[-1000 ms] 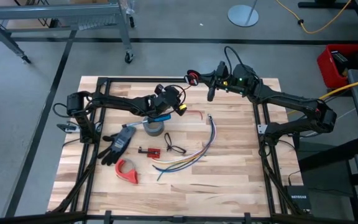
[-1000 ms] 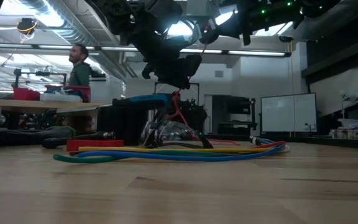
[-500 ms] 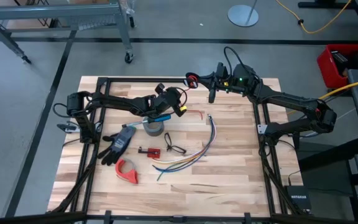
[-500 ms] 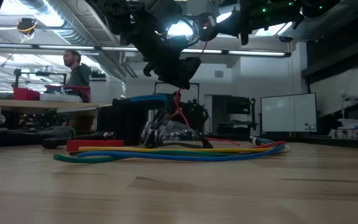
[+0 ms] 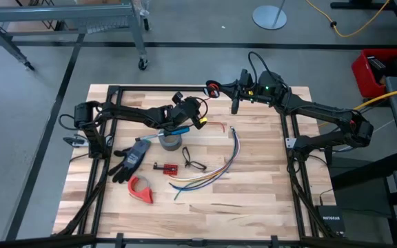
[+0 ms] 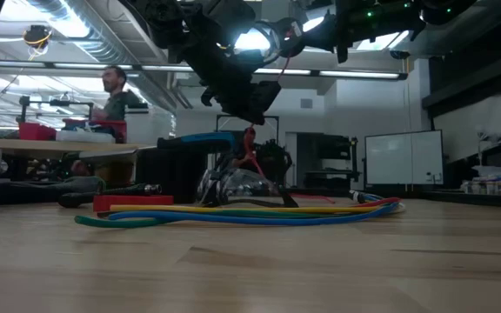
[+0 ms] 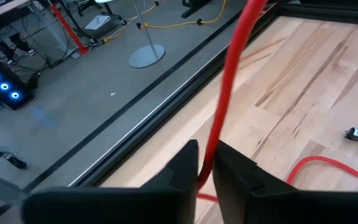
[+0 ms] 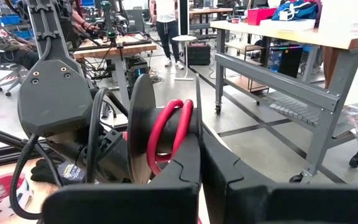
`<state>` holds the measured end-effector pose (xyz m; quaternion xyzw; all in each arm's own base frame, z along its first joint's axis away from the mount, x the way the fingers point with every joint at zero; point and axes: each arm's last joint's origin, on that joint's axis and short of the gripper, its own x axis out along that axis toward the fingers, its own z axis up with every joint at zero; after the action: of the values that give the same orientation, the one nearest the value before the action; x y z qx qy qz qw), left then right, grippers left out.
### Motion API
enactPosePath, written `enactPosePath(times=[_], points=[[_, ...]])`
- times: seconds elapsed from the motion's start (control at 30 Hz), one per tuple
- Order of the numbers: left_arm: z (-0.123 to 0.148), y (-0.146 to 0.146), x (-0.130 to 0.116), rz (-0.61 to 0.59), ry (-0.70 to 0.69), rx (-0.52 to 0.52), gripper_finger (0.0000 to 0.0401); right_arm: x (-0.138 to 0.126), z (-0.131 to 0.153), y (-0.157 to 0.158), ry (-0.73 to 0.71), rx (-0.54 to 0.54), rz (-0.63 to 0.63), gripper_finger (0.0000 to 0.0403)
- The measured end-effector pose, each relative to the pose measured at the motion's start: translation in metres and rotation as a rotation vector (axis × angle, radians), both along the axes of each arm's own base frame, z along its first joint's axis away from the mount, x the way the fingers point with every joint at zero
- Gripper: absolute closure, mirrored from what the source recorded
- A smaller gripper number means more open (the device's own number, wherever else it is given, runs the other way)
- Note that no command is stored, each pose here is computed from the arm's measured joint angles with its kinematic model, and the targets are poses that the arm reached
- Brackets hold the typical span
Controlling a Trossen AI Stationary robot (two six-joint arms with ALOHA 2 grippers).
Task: Coil cords
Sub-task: Coil the red wire on the spool
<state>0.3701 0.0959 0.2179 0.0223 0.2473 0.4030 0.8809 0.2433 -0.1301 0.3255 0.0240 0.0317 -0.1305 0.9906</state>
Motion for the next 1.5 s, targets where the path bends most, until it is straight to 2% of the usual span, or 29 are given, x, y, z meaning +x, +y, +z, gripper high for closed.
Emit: enactPosePath(times=[0.13, 0.37, 0.57, 0.77, 1.23, 1.5], points=[[0.000, 0.000, 0.000, 0.004, -0.006, -0.006, 0.0394, 0.000, 0.000, 0.000, 0.000, 0.000, 0.000, 0.0402], [-0.001, 0.001, -0.001, 0.026, -0.020, -0.033, 0.0397, 0.000, -0.002, 0.000, 0.022, 0.011, 0.000, 0.0402], [-0.006, 0.005, -0.006, 0.045, 0.038, -0.053, 0.0398, -0.001, -0.010, 0.001, 0.092, 0.044, 0.001, 0.0402], [-0.008, 0.016, -0.011, 0.095, 0.031, -0.081, 0.0399, -0.002, -0.016, 0.001, 0.157, 0.059, 0.003, 0.0402], [-0.007, 0.030, -0.015, 0.130, 0.026, -0.078, 0.0400, -0.004, -0.023, 0.002, 0.225, 0.066, 0.006, 0.0402], [-0.007, 0.040, -0.019, 0.149, 0.047, -0.066, 0.0401, 0.003, -0.039, -0.002, 0.297, 0.105, 0.001, 0.0402]])
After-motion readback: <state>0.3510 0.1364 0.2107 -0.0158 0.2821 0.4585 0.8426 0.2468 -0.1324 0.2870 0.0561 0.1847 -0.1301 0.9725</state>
